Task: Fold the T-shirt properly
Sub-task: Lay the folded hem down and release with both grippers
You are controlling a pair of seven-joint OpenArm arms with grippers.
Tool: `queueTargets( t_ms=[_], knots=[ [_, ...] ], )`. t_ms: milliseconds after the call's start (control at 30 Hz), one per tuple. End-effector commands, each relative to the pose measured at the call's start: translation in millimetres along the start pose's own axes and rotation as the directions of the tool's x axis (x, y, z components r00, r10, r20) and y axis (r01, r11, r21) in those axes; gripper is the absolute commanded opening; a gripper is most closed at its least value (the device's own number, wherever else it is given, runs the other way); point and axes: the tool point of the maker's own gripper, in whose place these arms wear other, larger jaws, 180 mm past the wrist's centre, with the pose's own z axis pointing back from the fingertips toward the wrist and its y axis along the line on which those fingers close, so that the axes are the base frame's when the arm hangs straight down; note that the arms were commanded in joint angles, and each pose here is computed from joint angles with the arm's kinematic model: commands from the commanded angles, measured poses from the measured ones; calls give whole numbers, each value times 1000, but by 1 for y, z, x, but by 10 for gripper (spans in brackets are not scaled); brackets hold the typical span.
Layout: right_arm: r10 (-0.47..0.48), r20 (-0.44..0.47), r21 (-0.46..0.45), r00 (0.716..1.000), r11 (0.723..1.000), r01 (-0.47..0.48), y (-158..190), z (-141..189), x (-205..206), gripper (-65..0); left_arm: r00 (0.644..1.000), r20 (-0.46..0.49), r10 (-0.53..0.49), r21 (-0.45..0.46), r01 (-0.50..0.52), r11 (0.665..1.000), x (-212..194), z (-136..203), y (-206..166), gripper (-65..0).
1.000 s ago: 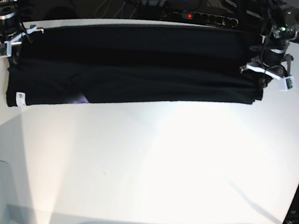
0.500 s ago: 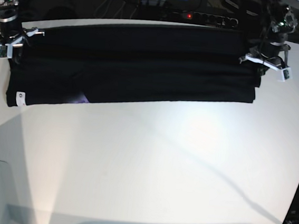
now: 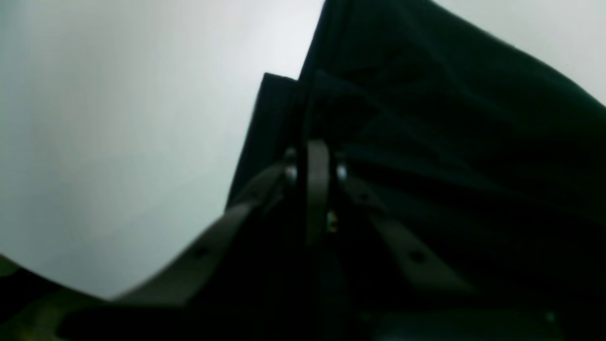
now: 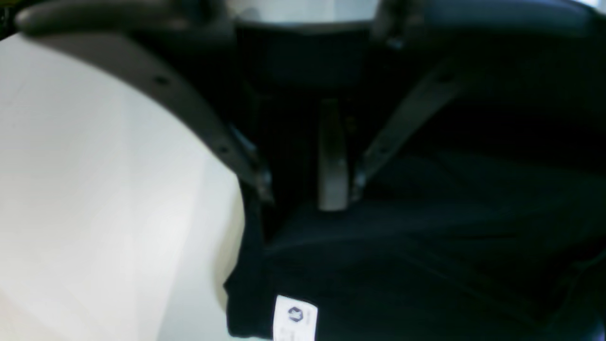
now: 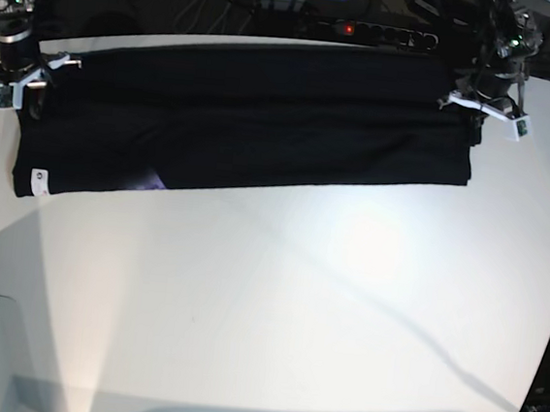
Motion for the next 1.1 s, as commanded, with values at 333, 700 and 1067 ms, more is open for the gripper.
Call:
queueTargets(
  t_ms=[333, 700, 1067],
  knots=[
    [14, 133, -96, 991, 995, -1, -27, 14, 43, -373, 1000, 22, -12, 4, 12, 1000, 5, 6, 2, -366],
    [-60, 71, 39, 996, 998, 57, 16, -16, 16, -374, 1000, 23, -11, 4, 11, 1000, 5, 6, 2, -333],
    [-115, -66, 49, 991, 992, 119, 17, -48, -34, -377, 1000, 14, -13, 13, 12, 1000, 1, 9, 6, -332]
  ],
)
